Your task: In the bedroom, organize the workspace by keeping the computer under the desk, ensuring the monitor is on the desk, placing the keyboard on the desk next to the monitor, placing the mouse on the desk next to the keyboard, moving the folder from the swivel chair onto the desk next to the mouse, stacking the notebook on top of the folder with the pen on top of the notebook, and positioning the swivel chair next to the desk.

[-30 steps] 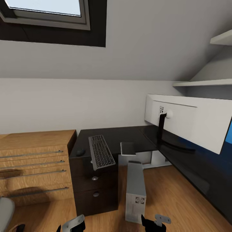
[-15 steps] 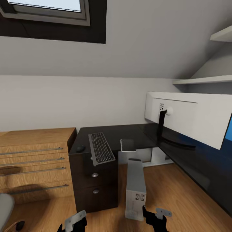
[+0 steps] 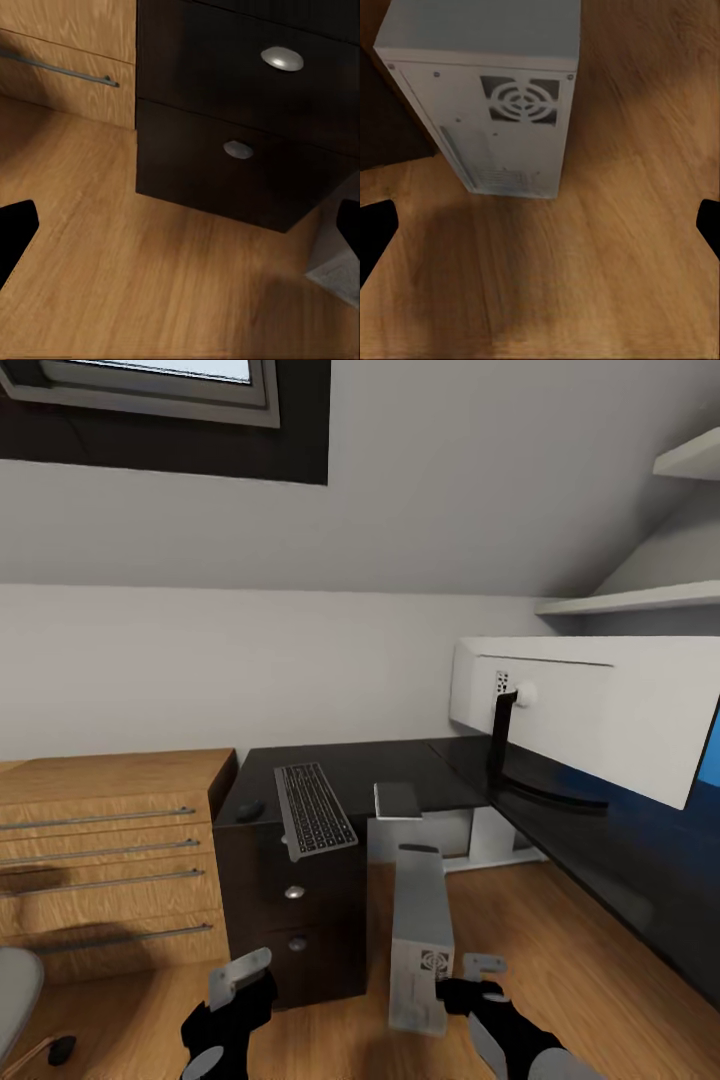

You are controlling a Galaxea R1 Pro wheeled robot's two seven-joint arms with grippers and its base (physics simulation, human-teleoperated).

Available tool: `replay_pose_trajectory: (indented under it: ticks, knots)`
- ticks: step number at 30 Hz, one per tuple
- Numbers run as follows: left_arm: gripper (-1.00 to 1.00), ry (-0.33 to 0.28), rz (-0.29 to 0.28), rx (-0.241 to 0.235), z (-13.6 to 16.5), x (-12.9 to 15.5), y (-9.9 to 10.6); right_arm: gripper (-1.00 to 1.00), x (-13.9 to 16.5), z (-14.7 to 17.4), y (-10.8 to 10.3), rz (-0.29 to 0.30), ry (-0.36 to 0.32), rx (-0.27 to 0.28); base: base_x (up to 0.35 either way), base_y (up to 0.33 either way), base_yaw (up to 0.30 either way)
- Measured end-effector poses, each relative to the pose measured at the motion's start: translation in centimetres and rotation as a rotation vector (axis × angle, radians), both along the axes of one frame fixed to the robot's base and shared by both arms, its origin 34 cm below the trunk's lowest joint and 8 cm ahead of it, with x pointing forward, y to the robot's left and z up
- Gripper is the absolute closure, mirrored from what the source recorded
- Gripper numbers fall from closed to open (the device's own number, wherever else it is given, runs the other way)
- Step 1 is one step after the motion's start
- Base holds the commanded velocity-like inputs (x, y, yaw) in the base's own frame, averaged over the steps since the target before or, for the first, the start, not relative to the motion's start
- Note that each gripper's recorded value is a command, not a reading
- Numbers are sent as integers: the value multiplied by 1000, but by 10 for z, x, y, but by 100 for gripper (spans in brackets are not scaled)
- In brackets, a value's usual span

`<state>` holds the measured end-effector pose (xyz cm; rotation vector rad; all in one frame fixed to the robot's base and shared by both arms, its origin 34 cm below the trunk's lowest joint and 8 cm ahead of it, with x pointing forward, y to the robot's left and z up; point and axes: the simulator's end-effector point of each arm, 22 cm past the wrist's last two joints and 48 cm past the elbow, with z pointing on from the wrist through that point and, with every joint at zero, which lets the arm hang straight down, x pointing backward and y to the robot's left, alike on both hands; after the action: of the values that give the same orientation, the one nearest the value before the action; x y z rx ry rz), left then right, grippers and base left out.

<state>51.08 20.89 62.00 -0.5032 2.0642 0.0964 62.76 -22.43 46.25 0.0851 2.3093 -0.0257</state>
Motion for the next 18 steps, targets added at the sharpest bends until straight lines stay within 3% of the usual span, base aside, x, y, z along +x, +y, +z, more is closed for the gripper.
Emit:
replay_pose_trajectory:
  ticks: [5, 8, 10, 13, 18]
  knots:
    - [-100, 31, -21, 2, -13, -4, -6, -100, -6, -15, -2, 6, 68, -12, 0, 0, 0]
    - [-100, 36, -29, 1, -20, -6, -8, -100, 19, 7, -4, -1, 57, -33, 0, 0, 0]
    - [-100, 37, -31, 3, -24, -7, -7, -100, 26, 15, 1, 10, 109, -49, 0, 0, 0]
    - [-100, 37, -31, 4, -31, -8, -6, -100, 46, 37, -4, 6, 93, -59, 0, 0, 0]
    - [-100, 37, -31, 4, -42, -11, -7, -100, 52, 37, -4, 6, 64, -60, 0, 0, 0]
